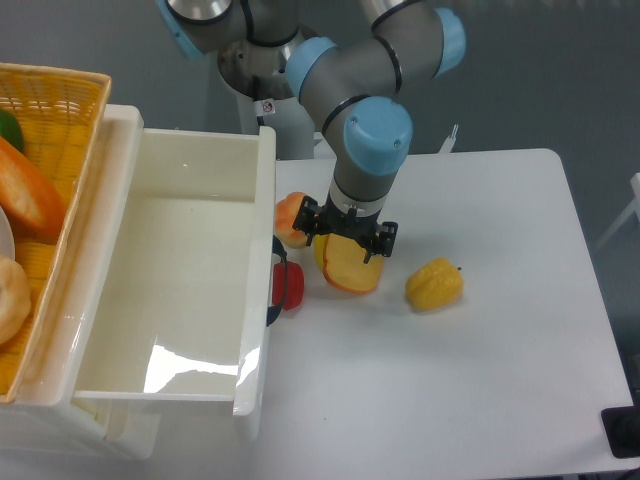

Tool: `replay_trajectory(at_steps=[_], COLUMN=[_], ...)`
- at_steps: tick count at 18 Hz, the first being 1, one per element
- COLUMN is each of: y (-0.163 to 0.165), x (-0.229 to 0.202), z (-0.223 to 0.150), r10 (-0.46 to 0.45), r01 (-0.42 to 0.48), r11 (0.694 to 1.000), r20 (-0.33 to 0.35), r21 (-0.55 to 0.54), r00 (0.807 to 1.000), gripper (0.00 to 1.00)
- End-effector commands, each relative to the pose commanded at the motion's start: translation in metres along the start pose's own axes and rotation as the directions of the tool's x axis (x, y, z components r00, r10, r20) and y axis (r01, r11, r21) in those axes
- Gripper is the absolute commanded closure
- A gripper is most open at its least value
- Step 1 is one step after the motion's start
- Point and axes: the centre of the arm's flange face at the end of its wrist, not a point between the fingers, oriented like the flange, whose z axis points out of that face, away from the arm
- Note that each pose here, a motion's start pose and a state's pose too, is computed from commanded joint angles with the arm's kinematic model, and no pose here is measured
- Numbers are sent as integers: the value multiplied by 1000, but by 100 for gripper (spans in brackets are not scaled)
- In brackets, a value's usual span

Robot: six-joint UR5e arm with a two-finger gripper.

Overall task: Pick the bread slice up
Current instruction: 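Lower the open gripper onto the bread slice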

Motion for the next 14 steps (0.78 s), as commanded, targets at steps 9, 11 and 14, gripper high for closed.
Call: replay_trajectory(at_steps=[9, 11, 14], y=[-19, -21, -22], x=[-5, -7, -9], z=[45, 52, 59], r10=[-3, -3, -10], r01=[8, 8, 15], r11=[996, 995, 993], r20=[51, 45, 40], r21=[-91, -100, -113], r00=[999, 999, 999], gripper=[5, 10, 10])
